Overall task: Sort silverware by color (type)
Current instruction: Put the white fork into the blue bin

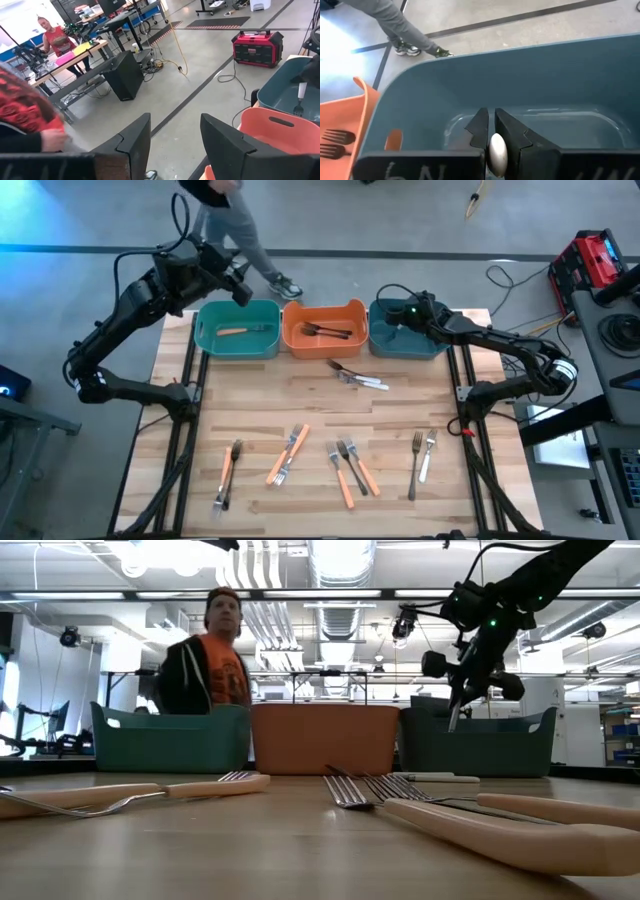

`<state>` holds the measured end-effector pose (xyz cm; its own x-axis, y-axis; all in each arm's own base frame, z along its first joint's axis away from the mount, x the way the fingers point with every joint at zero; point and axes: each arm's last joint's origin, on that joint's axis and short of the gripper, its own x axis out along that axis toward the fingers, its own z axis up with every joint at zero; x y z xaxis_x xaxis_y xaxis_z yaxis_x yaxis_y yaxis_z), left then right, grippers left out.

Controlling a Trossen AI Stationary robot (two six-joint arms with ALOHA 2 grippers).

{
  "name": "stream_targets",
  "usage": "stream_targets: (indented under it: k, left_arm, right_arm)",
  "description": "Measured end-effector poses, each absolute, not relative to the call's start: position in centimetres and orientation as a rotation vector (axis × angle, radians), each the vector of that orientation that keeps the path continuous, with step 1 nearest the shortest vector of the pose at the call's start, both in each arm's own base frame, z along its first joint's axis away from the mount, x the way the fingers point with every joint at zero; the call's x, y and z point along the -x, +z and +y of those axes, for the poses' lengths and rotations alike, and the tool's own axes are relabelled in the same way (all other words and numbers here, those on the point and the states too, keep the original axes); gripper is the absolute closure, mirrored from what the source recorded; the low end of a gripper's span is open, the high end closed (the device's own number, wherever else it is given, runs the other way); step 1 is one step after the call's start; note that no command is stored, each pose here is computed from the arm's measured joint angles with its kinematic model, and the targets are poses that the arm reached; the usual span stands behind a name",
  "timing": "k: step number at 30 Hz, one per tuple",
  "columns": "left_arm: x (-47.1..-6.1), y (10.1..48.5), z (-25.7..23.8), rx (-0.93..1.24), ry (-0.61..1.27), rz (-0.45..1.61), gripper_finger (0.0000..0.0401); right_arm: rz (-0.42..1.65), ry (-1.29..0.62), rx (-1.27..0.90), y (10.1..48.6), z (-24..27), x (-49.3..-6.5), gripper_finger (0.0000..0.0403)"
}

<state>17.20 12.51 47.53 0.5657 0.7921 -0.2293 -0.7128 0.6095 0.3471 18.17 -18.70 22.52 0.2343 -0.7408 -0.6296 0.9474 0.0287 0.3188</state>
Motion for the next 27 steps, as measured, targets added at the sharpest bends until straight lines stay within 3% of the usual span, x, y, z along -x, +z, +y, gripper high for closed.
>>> stream_targets:
  k: [9,20,27]
  left_arm:
    - [-17.20,47.51,12.51,-0.236,0.891,0.389,0.0246]
    - [-17.20,47.51,12.51,-0.236,0.891,0.389,0.0246]
    - [-17.20,47.51,12.51,-0.236,0.891,0.389,0.0246]
  right_arm:
    - [0.312,-1.345,-0.805,22.50,-18.69,-18.17,0.0356]
    - [0.318,-1.347,-0.807,22.46,-18.67,-18.14,0.0345]
    - [0.362,-1.377,-0.832,22.06,-18.40,-17.83,0.0290]
